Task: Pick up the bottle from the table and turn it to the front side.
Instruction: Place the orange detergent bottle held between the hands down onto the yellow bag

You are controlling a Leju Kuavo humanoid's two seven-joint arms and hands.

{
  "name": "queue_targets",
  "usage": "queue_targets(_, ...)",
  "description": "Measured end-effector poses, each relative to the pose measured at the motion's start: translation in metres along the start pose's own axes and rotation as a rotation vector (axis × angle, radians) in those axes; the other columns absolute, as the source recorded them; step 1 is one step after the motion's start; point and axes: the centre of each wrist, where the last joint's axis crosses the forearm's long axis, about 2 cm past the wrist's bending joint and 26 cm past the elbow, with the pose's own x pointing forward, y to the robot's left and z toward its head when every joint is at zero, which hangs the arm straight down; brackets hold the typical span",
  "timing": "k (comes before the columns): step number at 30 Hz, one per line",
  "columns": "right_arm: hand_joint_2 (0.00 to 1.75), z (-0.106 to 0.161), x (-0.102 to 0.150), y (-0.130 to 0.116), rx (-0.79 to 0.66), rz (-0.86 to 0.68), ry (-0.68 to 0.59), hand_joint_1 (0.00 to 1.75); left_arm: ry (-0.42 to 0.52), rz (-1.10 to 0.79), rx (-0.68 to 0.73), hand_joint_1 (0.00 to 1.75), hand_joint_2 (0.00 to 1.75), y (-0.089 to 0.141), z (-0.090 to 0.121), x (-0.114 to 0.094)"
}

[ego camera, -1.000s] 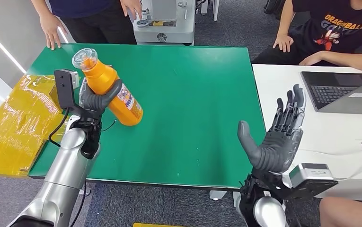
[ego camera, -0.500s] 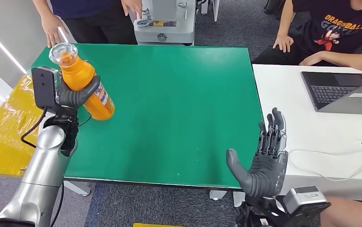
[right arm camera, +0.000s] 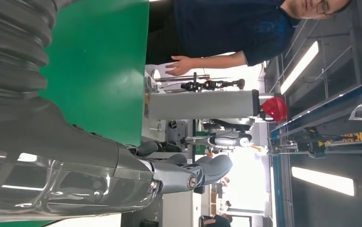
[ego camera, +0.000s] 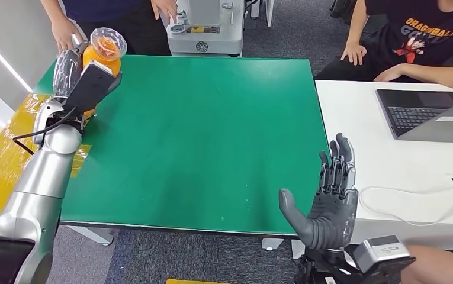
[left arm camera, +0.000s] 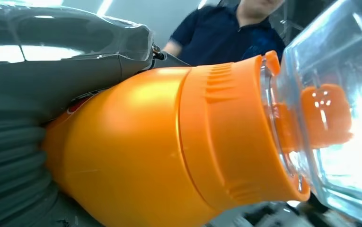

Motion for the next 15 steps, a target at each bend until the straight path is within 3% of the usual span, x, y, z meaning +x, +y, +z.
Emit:
queue_targets(5, 1.75, 0.0, 0.001, -0.003, 0.002, -0.006, 0.004, 0.0, -0.008, -0.237, -0.103, 1.75, 1.75, 0.021, 0.005, -0.028)
queue_targets(15, 1.75, 0.001, 0.002, -0.004, -0.013, -0.022, 0.009, 0.0, -0.057, -0.604, -0.26, 1.75, 1.75, 0.052, 0.04, -0.076)
